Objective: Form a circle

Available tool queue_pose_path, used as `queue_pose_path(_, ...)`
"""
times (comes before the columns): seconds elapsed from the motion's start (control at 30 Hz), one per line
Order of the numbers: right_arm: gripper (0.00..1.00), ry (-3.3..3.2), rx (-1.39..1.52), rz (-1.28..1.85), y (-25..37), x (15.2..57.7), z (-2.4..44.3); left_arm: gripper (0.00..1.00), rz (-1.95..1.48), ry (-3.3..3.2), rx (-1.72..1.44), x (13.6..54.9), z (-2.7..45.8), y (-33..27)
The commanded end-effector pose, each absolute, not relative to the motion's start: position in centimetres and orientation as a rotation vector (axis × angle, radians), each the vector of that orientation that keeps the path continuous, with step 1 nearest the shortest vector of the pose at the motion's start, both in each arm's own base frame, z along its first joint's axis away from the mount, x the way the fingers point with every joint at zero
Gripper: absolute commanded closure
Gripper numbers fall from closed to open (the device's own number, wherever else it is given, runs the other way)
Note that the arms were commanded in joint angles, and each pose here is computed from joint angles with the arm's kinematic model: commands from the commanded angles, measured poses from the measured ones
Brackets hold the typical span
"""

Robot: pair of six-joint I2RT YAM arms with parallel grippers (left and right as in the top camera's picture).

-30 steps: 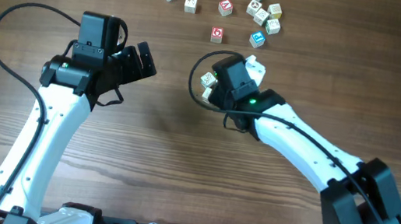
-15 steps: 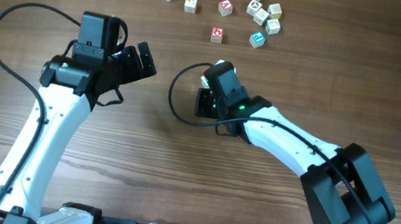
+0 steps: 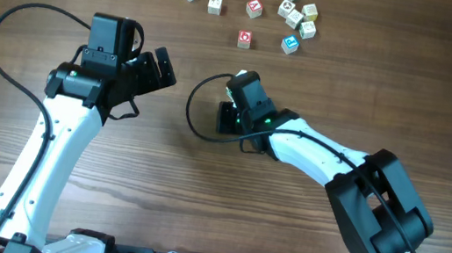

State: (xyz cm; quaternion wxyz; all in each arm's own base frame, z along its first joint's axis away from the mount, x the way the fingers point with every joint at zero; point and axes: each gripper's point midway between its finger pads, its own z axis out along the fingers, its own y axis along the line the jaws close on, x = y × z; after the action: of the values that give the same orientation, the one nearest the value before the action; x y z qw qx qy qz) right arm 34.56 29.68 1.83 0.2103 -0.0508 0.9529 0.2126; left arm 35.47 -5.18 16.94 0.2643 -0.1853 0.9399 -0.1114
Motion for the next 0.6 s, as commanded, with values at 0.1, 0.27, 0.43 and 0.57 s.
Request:
queue_pose_path(0.1,0.95,2.647,-0.154,0.533,29.2,34.7,1.0,0.00,-0.312,2.537,-0.512,35.7,17.0,-5.1)
queue_pose_path(0.27,0.95,2.639,-0.144,0.517,28.9,35.0,1.0,0.00,-0.312,2.537,-0.512,35.7,17.0,-5.1)
queue_pose_path(0.43,0.95,2.629,-0.135,0.498,28.7,35.3,1.0,0.00,-0.312,2.537,-0.512,35.7,17.0,-5.1)
queue_pose_path(0.57,0.95,2.628,-0.129,0.493,28.6,35.4,1.0,0.00,-0.312,2.537,-0.512,35.7,17.0,-5.2)
